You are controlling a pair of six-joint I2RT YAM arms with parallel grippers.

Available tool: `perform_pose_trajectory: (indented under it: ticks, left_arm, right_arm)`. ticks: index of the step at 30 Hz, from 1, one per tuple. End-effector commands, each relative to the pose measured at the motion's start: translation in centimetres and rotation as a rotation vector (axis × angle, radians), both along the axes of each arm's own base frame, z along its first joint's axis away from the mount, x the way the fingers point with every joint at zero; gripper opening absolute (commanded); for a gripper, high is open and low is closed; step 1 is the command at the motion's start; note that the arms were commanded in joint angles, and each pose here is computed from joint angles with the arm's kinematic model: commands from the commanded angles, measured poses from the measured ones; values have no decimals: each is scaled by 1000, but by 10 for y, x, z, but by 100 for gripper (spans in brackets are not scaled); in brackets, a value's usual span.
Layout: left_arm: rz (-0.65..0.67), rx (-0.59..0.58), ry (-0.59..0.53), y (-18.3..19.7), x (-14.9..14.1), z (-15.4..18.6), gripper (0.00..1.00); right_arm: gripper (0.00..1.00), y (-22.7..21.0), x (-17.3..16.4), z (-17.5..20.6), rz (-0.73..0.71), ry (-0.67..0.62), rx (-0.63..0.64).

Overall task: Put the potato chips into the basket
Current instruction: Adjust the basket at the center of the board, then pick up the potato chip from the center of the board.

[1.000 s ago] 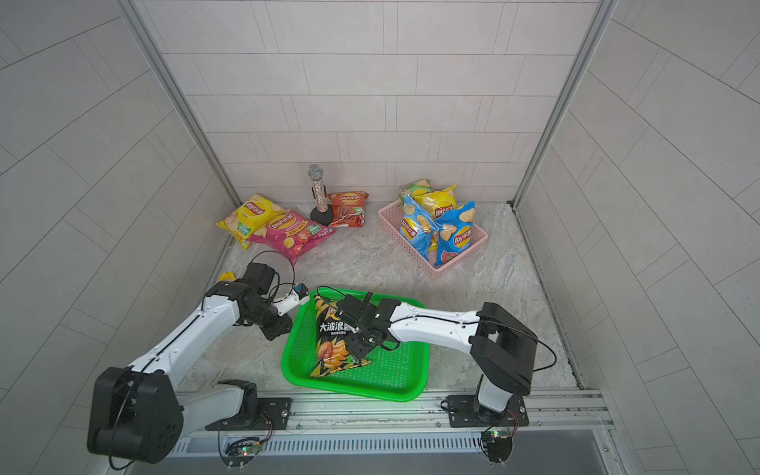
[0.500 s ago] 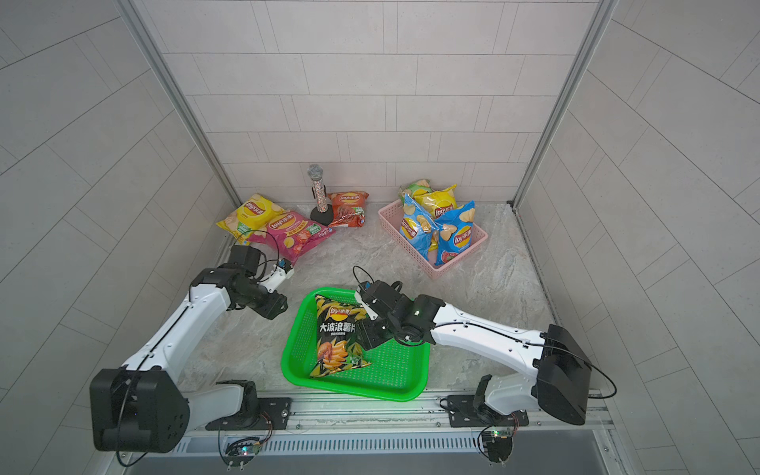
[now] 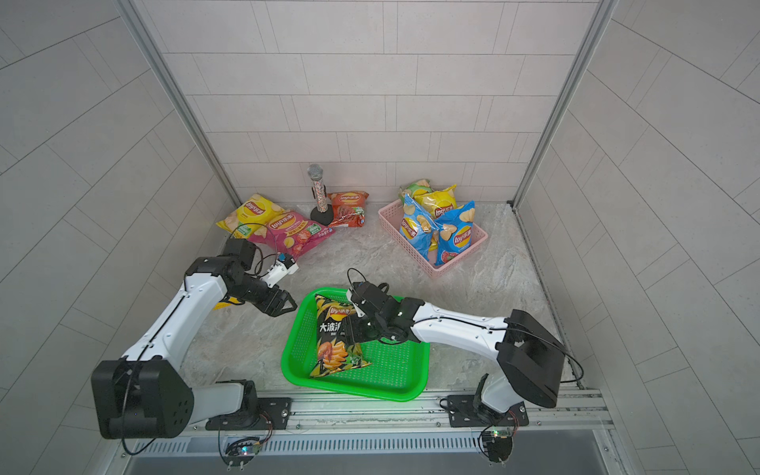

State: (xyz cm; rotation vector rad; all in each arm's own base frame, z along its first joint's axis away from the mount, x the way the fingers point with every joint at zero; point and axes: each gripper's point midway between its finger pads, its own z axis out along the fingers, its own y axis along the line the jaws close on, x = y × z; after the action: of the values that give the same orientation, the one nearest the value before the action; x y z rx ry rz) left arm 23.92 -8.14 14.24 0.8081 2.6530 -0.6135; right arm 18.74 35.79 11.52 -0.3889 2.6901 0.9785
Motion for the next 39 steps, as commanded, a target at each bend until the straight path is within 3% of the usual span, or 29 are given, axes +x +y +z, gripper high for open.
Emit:
perform_pose_trajectory:
  ticks: [1, 9, 16, 21, 27, 32, 39]
  left_arm:
    - [-19, -25, 14, -7, -9, -3, 66]
    - [13, -17, -6, -10, -5, -11, 65]
    - [104, 49, -88, 3, 15, -4, 68]
    - [201, 119, -168, 26, 45, 30, 74]
    - [390, 219, -290, 62, 103, 62, 75]
    - [488, 258, -306, 80, 147, 63, 74]
    - [500, 269, -278, 84, 184, 37, 73]
  right_arm:
    - [54, -10, 8, -16, -25, -21, -90]
    - [50, -8, 3, -32, -4, 16, -108]
    - [63, -4, 4, 13, 47, -47, -19]
    - [72, -35, 20, 45, -10, -115, -7]
    - [73, -65, 37, 79, -62, -250, 0]
    - [73, -87, 52, 99, -131, -365, -24]
    - [73, -103, 61, 98, -183, -391, -39]
